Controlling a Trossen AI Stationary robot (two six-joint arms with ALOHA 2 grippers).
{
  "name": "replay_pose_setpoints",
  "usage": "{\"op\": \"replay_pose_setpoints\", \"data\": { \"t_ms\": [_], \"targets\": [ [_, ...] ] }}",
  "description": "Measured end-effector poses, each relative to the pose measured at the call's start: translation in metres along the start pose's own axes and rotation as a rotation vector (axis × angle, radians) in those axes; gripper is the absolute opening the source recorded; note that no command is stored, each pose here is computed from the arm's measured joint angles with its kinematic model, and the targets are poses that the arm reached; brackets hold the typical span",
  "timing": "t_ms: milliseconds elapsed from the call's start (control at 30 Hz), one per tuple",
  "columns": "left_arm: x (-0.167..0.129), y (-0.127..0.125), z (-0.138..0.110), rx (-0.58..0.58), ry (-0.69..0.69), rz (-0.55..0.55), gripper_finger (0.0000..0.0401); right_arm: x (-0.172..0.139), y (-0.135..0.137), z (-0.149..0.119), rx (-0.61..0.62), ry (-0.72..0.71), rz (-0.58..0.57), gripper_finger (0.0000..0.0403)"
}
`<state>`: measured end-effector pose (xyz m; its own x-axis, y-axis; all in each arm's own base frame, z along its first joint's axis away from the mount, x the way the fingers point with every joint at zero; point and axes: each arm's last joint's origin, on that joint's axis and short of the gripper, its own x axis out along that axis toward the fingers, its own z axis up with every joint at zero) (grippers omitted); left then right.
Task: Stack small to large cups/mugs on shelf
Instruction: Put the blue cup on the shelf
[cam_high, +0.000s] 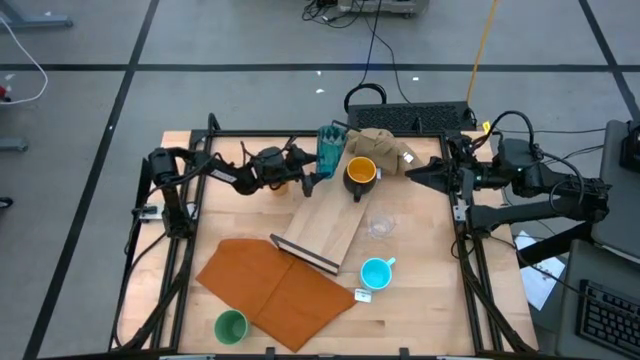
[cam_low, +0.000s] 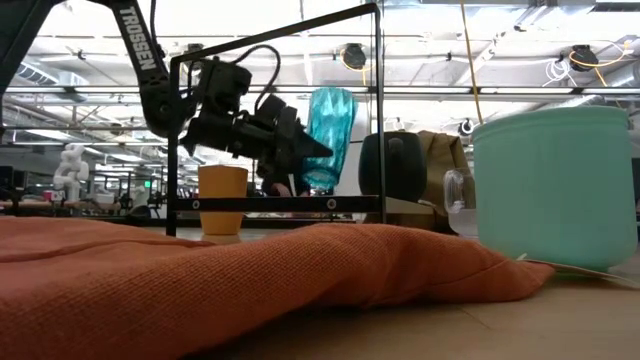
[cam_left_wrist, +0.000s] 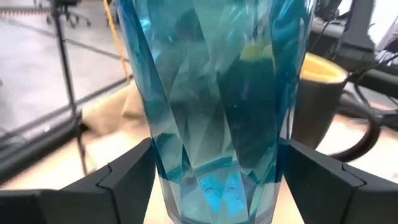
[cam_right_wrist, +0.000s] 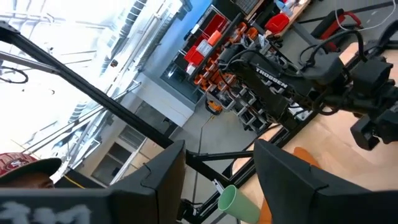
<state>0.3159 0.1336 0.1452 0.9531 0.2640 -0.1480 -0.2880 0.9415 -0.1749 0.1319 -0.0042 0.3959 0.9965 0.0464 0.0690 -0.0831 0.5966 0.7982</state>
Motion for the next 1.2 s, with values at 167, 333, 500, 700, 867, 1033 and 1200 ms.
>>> {"op": "replay_pose_setpoints", "data": {
  "t_ms": [167,333,500,700,867,1033,1200],
  "targets": [
    [0.005,0.001,-0.003,0.007,0.028,0.013,0.0304,0.000,0.002,0.002,-0.003,-0.018,0.020,0.0180],
    [0.013,0.001,-0.013,-0.007,0.074,0.014,0.0304,0.000,0.002,0.002,-0.002,-0.019,0.020,0.0180],
    [0.023,-0.004,-0.017,0.001,0.074,0.012,0.0304,0.000,0.002,0.002,0.006,-0.020,0.021,0.0180],
    [0.029,-0.004,-0.024,-0.005,0.080,0.025,0.0304,0.000,0.002,0.002,0.016,-0.020,0.021,0.0180],
    [0.029,-0.003,-0.024,-0.007,0.080,0.050,0.0304,0.000,0.002,0.002,0.011,-0.020,0.021,0.0180],
    [0.030,-0.005,-0.025,-0.011,0.084,0.052,0.0323,0.000,0.002,0.002,0.018,-0.020,0.021,0.0180],
    [0.029,-0.005,-0.024,-0.024,0.082,0.062,0.0303,0.000,0.002,0.002,-0.001,-0.020,0.021,0.0180]
  ]
}}
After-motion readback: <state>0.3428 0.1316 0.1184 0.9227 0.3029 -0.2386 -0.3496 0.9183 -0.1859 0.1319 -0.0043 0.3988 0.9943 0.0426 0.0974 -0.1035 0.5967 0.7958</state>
